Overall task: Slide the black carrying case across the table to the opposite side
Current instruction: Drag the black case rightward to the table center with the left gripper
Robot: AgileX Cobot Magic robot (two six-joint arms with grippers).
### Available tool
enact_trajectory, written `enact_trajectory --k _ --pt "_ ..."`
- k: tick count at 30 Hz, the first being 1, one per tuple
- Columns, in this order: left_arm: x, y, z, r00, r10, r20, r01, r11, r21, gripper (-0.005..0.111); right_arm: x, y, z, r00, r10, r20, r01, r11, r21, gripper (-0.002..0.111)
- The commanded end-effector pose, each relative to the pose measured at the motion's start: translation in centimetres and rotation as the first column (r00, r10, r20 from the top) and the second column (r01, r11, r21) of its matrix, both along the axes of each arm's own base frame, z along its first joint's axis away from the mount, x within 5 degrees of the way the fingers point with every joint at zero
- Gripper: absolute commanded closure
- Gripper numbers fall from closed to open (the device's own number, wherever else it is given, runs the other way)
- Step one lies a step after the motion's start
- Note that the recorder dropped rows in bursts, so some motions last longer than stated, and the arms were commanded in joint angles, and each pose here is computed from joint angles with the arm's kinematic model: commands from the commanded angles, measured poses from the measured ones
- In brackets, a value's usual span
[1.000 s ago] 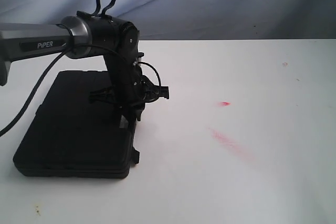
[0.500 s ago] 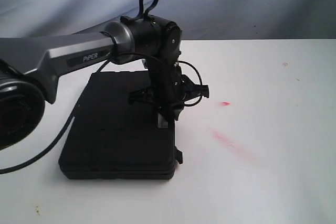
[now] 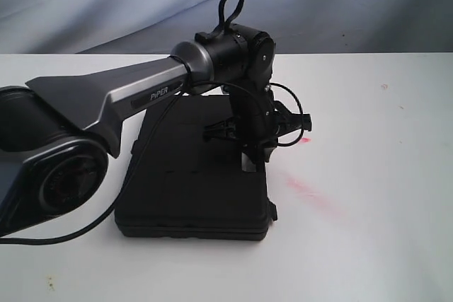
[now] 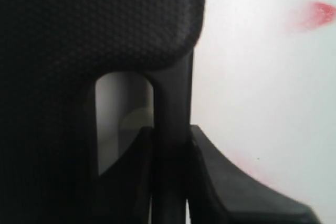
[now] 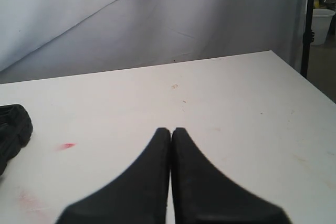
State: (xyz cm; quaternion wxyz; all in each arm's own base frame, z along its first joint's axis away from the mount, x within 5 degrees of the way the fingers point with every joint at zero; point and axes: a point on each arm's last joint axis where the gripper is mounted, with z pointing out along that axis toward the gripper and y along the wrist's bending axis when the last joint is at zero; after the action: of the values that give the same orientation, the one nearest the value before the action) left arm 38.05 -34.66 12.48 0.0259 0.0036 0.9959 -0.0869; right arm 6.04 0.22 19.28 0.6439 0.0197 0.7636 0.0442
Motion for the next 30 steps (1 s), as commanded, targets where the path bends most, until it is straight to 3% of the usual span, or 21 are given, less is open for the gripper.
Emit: enact_trajectory --k 1,30 --pt "-0.11 -1.37 0.50 1.000 0.010 0.013 -0.009 0.998 -0.064 0.107 0.02 -0.05 -0.08 1.000 -0.005 -0.002 0.005 1.000 -0.013 0.108" --pt "0.09 -1.66 0.69 0.997 0.071 0.017 -0.069 0.993 -0.100 0.107 0.02 -0.05 -0.08 1.000 -0.005 -0.002 0.005 1.000 -0.013 0.108"
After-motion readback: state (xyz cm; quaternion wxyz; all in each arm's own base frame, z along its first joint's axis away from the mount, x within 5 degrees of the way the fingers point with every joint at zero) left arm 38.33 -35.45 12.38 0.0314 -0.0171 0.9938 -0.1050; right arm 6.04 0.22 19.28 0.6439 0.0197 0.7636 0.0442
